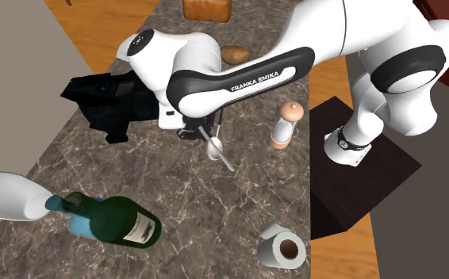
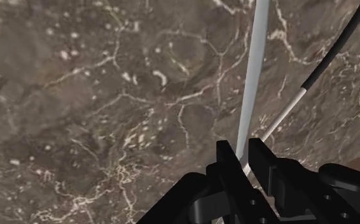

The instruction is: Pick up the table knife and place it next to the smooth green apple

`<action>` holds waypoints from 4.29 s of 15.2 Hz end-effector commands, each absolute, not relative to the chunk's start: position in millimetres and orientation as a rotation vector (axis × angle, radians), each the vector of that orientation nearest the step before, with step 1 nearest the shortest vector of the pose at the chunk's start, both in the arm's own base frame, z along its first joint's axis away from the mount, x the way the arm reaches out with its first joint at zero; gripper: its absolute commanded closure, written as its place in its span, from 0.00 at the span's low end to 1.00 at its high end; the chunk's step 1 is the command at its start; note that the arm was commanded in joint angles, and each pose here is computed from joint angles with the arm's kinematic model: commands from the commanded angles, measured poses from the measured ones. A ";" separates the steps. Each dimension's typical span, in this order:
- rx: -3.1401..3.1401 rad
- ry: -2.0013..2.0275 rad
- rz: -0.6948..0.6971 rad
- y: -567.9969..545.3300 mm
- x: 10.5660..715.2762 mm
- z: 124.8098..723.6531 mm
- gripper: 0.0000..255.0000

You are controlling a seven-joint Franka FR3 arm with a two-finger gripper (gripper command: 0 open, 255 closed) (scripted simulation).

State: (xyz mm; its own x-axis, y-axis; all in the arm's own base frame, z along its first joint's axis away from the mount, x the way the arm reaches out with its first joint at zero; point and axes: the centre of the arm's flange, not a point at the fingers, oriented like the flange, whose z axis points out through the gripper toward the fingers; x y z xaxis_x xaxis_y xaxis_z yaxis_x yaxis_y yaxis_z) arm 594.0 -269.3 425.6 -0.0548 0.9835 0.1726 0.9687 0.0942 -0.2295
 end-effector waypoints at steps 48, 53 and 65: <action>-1.942 -2.093 0.075 -423.1 346.6 567.3 1.00; -1.942 -2.093 0.075 -457.8 290.4 567.5 1.00; -1.942 -2.093 0.075 -541.0 155.6 568.1 1.00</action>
